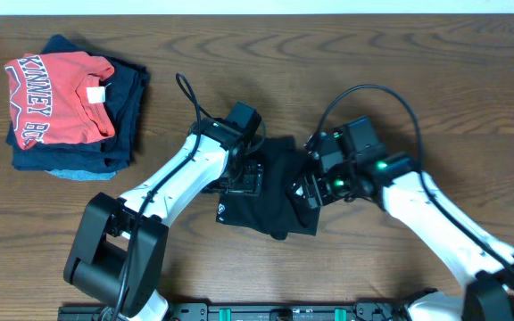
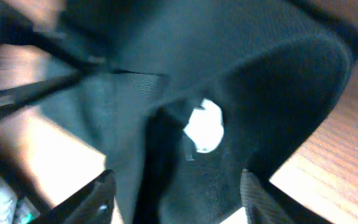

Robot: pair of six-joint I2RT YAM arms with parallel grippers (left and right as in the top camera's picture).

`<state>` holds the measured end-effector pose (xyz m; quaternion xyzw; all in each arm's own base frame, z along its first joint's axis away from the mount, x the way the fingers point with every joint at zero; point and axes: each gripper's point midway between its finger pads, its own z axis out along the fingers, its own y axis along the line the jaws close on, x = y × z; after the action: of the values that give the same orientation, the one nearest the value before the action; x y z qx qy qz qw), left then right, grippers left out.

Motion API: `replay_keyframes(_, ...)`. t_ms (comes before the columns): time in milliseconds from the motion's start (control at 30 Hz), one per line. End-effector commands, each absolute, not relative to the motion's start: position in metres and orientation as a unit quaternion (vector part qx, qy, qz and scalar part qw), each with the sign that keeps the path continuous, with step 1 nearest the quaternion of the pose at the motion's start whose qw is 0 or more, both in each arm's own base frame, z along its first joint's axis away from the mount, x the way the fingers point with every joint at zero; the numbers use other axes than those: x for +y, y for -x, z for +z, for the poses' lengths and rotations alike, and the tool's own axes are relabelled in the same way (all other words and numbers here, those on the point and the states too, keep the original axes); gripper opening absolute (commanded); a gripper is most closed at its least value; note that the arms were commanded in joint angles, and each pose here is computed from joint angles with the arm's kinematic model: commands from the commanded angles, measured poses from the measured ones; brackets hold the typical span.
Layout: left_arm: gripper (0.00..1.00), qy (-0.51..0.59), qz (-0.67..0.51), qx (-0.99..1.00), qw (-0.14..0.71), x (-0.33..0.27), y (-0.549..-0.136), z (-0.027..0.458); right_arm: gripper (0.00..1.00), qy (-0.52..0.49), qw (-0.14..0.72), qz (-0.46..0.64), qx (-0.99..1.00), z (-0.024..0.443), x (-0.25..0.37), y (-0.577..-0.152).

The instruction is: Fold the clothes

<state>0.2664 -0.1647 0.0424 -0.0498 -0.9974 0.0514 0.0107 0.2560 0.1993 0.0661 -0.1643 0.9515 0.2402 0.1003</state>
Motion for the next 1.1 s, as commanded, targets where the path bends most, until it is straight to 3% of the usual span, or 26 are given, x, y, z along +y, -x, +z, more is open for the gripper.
replay_keyframes(0, 0.81, 0.058, 0.045, -0.997, 0.014, -0.161, -0.265, 0.040, 0.61, 0.089, 0.084, 0.140, 0.983, 0.032, 0.175, -0.263)
replay_keyframes(133, 0.81, 0.057, 0.045, -0.997, 0.014, -0.161, -0.265, 0.040, 0.52, 0.058, 0.061, 0.116, 0.990, 0.015, 0.164, -0.262)
replay_keyframes(200, 0.81, 0.058, 0.045, -0.997, 0.014, -0.161, -0.265, 0.040, 0.30, 0.053, 0.059, 0.115, 0.990, 0.014, 0.161, -0.264)
replay_keyframes(267, 0.81, 0.057, 0.045, -0.997, 0.013, -0.161, -0.265, 0.040, 0.26, 0.052, 0.063, 0.116, 0.990, 0.013, 0.161, -0.266)
replay_keyframes(300, 0.81, 0.058, 0.045, -0.997, 0.013, -0.162, -0.265, 0.040, 0.29, 0.053, 0.065, 0.117, 0.990, 0.013, 0.162, -0.267)
replay_keyframes(400, 0.81, 0.058, 0.045, -0.997, 0.013, -0.161, -0.265, 0.040, 0.54, 0.053, 0.065, 0.117, 0.990, 0.012, 0.162, -0.267)
replay_keyframes(467, 0.81, 0.058, 0.045, -0.997, 0.013, -0.161, -0.265, 0.040, 0.59, 0.052, 0.063, 0.116, 0.990, 0.012, 0.161, -0.267)
replay_keyframes(500, 0.81, 0.058, 0.045, -0.997, 0.013, -0.161, -0.265, 0.040, 0.53, 0.051, 0.063, 0.116, 0.990, 0.012, 0.161, -0.267)
replay_keyframes(567, 0.81, 0.058, 0.045, -0.997, 0.014, -0.161, -0.265, 0.040, 0.29, 0.049, 0.061, 0.127, 0.989, 0.014, 0.162, -0.267)
replay_keyframes(633, 0.80, 0.058, 0.043, -0.997, 0.018, -0.160, -0.263, 0.041, 0.22, 0.090, 0.061, 0.169, 0.980, 0.023, 0.174, -0.264)
replay_keyframes(700, 0.59, 0.063, 0.039, -0.997, 0.027, -0.158, -0.259, 0.043, 0.16, 0.137, 0.073, 0.227, 0.961, 0.043, 0.191, -0.262)
replay_keyframes(800, 0.38, 0.068, 0.035, -0.996, 0.037, -0.154, -0.255, 0.050, 0.09, 0.155, 0.114, 0.259, 0.947, 0.075, 0.198, -0.266)
replay_keyframes(867, 0.30, 0.070, 0.033, -0.996, 0.041, -0.151, -0.254, 0.057, 0.02, 0.148, 0.146, 0.270, 0.940, 0.097, 0.200, -0.270)
replay_keyframes(967, 0.32, 0.062, 0.032, -0.997, 0.044, -0.146, -0.254, 0.065, 0.01, 0.144, 0.171, 0.286, 0.932, 0.114, 0.205, -0.273)
replay_keyframes(1067, 0.60, 0.055, 0.031, -0.997, 0.048, -0.141, -0.252, 0.066, 0.02, 0.155, 0.166, 0.301, 0.926, 0.114, 0.217, -0.268)
